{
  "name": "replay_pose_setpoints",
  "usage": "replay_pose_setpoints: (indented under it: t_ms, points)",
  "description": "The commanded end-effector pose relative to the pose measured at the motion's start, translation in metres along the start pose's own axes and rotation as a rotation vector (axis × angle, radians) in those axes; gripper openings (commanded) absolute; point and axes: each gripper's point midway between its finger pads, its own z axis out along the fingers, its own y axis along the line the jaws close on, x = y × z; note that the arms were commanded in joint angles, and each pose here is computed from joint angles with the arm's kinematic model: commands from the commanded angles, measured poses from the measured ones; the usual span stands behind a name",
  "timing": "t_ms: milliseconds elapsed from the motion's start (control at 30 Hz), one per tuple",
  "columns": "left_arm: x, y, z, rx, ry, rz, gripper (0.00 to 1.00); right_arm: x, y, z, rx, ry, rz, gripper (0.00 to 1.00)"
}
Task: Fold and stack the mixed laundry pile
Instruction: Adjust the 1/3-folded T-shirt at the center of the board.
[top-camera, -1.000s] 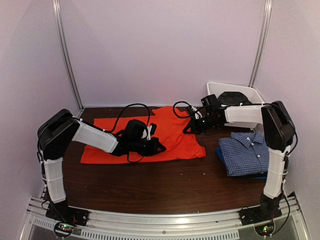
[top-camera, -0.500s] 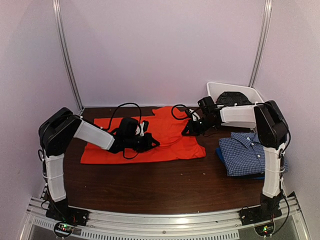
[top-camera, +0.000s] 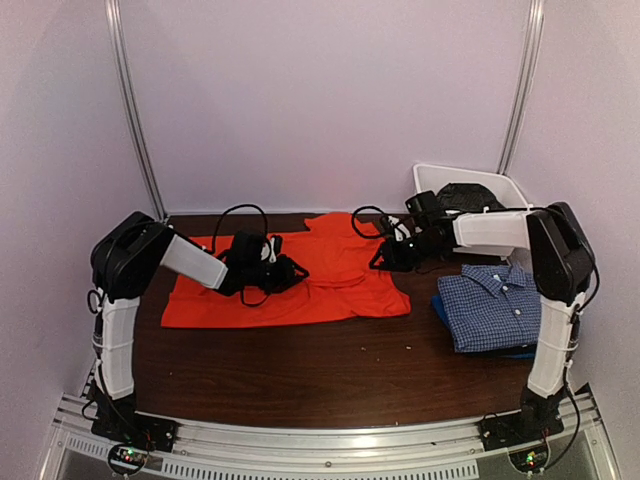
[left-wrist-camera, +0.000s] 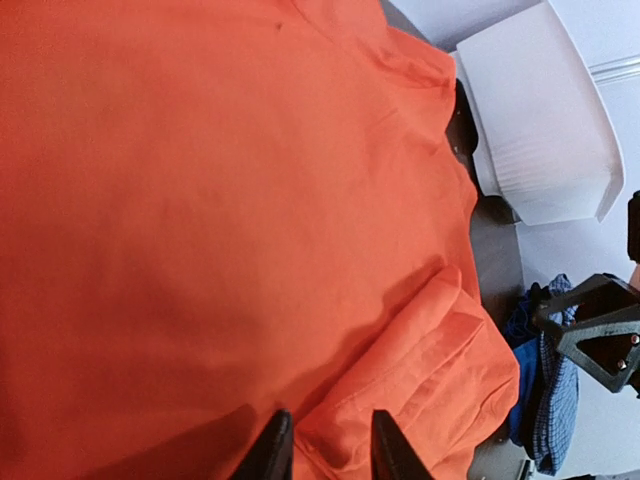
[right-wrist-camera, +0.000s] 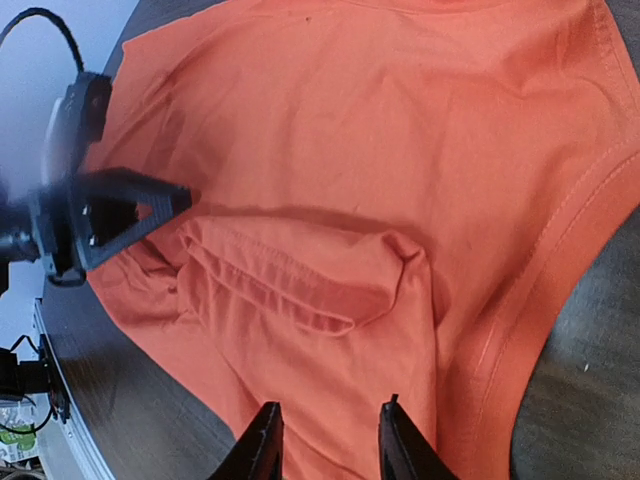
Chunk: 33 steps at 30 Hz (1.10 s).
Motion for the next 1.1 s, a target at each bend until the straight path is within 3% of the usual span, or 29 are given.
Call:
replay_pose_setpoints:
  t_ms: [0,267,600,833,1067]
  points:
    - [-0.042,-0.014,-0.017,0.084,-0.099,0.033,0.34,0.013,0.025,-0.028,-0.079,-0.034,-0.027,0.33]
    - [-0.022,-0.071,-0.022,0.01,0.003,0.458,0.5,0.061,0.041,-0.032,-0.161,-0.002,0.005,0.27]
    - [0.024,-0.108,0.031,0.045,0.119,0.6,0.43,0.079,-0.022,-0.007,-0.046,0.012,0.163,0.14]
    - [0.022,-0.094,0.056,-0.067,0.122,0.719,0.55,0.09,-0.034,0.001,-0.041,0.027,0.208,0.14]
    - [0.016,-0.088,0.056,-0.112,0.159,1.022,0.57,0.084,-0.026,-0.014,-0.119,-0.03,0.25,0.16]
